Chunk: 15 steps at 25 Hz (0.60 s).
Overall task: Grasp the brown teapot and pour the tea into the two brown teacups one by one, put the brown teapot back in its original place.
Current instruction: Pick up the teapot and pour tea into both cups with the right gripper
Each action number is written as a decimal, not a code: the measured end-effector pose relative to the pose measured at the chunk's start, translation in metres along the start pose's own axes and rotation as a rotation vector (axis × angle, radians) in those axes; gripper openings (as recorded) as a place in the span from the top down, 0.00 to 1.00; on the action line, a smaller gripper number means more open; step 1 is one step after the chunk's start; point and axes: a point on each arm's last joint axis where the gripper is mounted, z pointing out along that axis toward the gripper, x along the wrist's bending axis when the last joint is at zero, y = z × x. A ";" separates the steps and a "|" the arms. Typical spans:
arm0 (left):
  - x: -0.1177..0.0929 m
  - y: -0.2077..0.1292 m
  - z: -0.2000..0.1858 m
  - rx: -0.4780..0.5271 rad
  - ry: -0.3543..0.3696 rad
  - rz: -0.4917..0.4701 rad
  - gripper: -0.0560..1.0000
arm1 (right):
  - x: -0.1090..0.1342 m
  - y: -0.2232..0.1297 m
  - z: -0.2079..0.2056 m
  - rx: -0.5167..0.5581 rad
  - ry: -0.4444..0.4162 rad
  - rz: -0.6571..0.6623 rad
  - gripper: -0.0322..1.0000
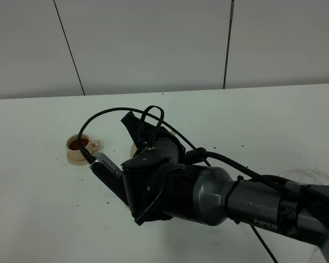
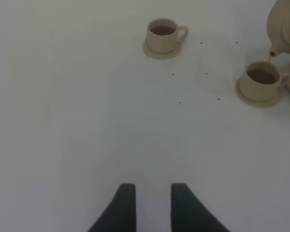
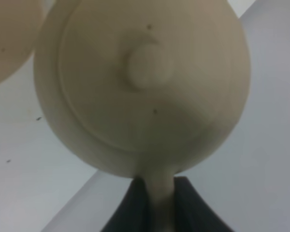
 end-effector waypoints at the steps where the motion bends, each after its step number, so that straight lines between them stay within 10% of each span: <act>1: 0.000 0.000 0.000 0.000 0.000 0.000 0.71 | 0.000 0.000 0.000 0.000 0.000 0.000 0.88; 15: 0.000 0.000 0.000 0.000 0.000 0.000 0.71 | -0.001 -0.001 0.000 0.008 -0.010 -0.014 0.88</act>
